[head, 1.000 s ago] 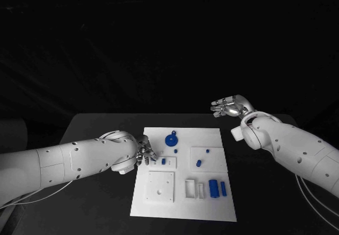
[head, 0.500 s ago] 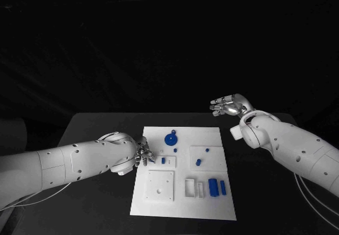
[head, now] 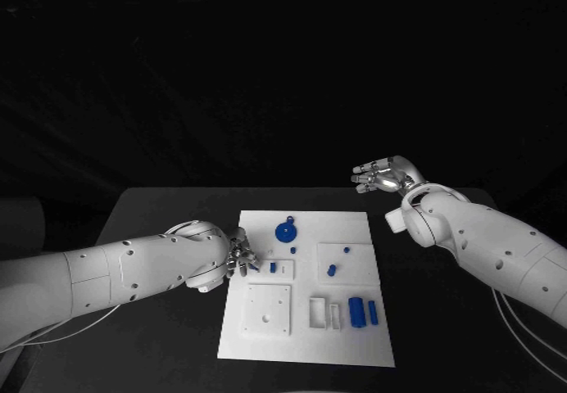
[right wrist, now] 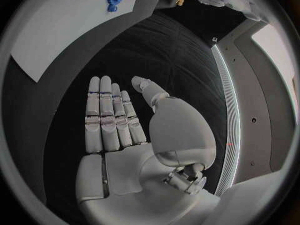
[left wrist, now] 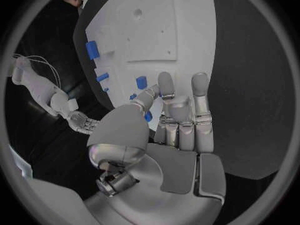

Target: Assemble the parts on the task board

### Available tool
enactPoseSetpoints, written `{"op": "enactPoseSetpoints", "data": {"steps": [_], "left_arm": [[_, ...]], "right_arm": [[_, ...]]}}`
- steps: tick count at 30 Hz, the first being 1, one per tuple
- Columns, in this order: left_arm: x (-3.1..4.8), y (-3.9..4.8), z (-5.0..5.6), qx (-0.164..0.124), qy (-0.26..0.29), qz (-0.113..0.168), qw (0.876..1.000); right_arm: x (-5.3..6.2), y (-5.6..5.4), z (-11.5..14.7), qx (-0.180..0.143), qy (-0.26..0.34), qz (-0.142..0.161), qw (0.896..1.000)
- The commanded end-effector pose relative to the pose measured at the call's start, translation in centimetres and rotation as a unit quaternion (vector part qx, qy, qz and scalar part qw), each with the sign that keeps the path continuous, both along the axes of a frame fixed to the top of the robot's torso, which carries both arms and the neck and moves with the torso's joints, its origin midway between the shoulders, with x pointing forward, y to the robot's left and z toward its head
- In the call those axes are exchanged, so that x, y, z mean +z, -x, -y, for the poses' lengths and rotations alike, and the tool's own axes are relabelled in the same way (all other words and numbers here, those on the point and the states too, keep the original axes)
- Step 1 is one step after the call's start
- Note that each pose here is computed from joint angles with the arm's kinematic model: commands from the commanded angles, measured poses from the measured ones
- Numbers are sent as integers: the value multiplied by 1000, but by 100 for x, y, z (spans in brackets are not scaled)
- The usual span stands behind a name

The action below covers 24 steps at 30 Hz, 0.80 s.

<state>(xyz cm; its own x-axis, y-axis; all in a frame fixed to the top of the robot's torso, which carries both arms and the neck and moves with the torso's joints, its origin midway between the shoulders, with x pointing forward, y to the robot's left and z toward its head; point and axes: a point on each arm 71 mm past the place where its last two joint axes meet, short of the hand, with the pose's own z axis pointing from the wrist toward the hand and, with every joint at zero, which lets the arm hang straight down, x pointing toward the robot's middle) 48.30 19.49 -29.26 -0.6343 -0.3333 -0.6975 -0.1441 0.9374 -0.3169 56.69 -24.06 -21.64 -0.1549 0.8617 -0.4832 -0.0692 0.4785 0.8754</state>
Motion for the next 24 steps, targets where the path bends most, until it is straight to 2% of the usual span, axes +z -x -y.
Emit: {"op": "enactPoseSetpoints", "data": {"steps": [1, 14, 24], "left_arm": [[-63, 44, 22, -5, -1, -13, 1000], [-62, 71, 30, -7, 1, -16, 1000], [-51, 52, 18, -7, -5, -3, 1000]], "right_arm": [[-5, 0, -4, 3, -2, -3, 1000], [-11, 0, 15, 2, -1, -5, 1000], [-14, 2, 15, 2, -1, -5, 1000]]}}
